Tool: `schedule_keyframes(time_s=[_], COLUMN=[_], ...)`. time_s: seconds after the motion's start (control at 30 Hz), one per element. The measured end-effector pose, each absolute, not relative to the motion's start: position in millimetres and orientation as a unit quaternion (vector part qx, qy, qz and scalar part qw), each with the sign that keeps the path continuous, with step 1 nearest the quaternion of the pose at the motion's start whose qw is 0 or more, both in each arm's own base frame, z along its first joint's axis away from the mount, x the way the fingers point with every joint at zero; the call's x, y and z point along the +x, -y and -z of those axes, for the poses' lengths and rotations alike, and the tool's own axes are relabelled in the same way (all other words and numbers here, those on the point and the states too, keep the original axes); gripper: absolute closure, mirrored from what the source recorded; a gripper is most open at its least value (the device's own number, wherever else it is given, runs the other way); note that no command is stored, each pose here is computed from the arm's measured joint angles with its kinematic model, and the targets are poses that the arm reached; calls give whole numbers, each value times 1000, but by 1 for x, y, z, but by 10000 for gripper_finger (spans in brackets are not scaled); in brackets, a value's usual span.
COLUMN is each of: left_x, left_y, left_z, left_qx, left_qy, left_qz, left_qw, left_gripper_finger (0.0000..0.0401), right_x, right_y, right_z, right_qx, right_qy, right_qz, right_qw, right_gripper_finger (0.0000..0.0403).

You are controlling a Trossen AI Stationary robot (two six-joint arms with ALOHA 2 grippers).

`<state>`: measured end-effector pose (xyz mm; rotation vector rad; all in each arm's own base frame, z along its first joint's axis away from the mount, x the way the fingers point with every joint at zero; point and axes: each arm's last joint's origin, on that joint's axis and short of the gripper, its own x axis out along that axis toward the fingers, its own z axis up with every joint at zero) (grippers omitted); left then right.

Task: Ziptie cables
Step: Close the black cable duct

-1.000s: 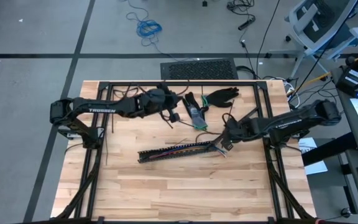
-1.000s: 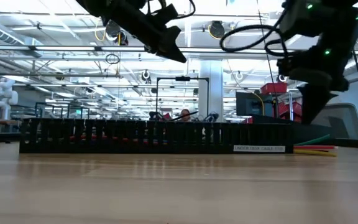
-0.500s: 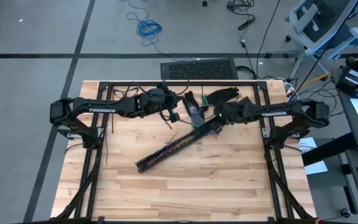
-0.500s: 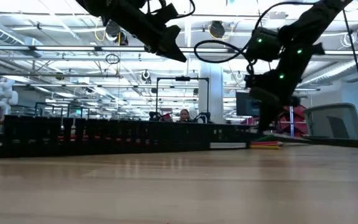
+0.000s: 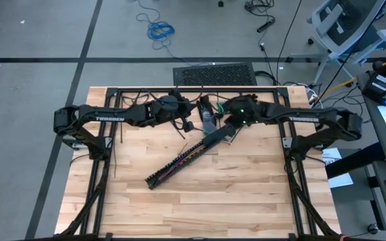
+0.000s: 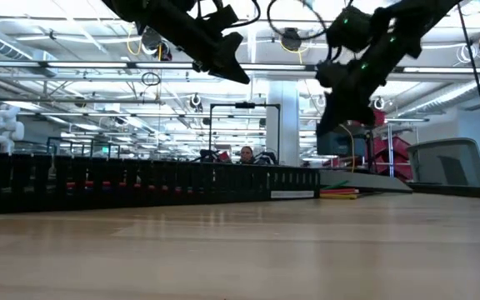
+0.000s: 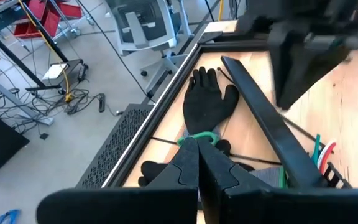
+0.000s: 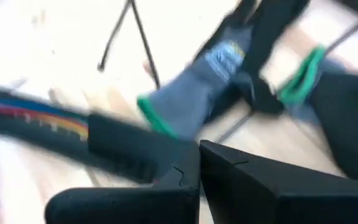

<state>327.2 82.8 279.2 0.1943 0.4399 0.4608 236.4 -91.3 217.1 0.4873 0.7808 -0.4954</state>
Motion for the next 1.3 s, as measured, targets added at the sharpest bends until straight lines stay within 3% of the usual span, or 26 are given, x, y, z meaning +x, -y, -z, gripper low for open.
schedule_keyframes(time_s=[0.2,0.37,0.63,0.9,1.1,1.17,1.3], left_x=[325,325,325,325,325,325,325], left_y=[-82,-81,-81,-81,-81,-81,-81], left_z=[-274,-274,-273,-272,-273,-273,-273], left_qx=[96,112,119,119,119,119,119], left_qy=[-242,-248,-255,-257,-255,-255,-256], left_qz=[-221,-210,-204,-202,-203,-202,-201], left_qw=[940,939,938,937,938,938,938], left_gripper_finger=[401,401,401,401,401,401,401], right_x=[207,181,143,140,142,147,166], right_y=[82,70,34,25,28,32,46], right_z=[-216,-201,-145,-132,-129,-140,-189], right_qx=[226,361,572,573,601,589,515], right_qy=[-454,-321,-43,3,19,27,-16], right_qz=[271,326,291,348,360,341,272], right_qw=[818,813,765,742,714,732,812], right_gripper_finger=[382,350,252,161,138,140,152])
